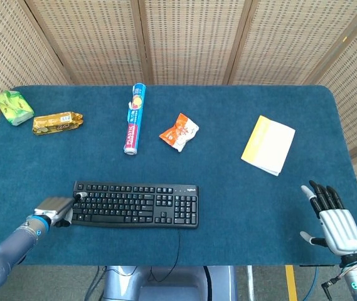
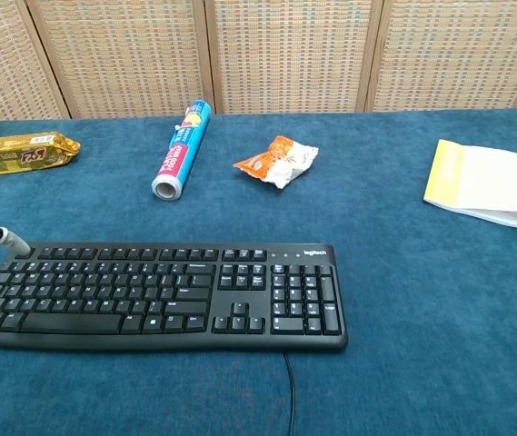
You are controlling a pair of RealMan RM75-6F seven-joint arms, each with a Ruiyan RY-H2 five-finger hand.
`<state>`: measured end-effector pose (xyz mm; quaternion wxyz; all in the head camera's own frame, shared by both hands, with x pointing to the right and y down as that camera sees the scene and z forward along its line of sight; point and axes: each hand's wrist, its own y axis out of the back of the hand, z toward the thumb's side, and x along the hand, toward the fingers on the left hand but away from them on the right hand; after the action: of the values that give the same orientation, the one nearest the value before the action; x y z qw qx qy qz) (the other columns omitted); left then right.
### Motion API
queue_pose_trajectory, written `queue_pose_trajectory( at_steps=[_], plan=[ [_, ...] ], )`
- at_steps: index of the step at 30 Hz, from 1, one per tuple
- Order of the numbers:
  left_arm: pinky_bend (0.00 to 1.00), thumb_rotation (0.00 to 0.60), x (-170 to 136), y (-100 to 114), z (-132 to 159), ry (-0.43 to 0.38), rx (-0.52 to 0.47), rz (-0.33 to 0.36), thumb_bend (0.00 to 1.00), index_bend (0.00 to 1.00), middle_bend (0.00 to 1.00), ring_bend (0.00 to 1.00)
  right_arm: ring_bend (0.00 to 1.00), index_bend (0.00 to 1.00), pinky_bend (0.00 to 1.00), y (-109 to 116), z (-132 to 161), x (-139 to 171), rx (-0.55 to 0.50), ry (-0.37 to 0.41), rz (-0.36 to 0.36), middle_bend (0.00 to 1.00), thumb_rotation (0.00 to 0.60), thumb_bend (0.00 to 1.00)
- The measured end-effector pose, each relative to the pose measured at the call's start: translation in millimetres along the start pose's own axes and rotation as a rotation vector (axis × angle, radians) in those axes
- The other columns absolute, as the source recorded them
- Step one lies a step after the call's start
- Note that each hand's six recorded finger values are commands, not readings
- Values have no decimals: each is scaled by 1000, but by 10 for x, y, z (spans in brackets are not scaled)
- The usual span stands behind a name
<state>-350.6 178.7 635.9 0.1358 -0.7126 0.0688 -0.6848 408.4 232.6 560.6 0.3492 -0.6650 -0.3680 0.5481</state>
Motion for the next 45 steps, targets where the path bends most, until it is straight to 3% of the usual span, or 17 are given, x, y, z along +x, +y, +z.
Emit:
queue_pose_trajectory(
  at_steps=[45],
  plan=[
    [371, 600, 261, -57, 121, 44, 3, -53, 933, 0, 638, 614, 0, 0, 0, 30, -15, 7, -9, 1, -7, 0, 600, 44]
  ],
)
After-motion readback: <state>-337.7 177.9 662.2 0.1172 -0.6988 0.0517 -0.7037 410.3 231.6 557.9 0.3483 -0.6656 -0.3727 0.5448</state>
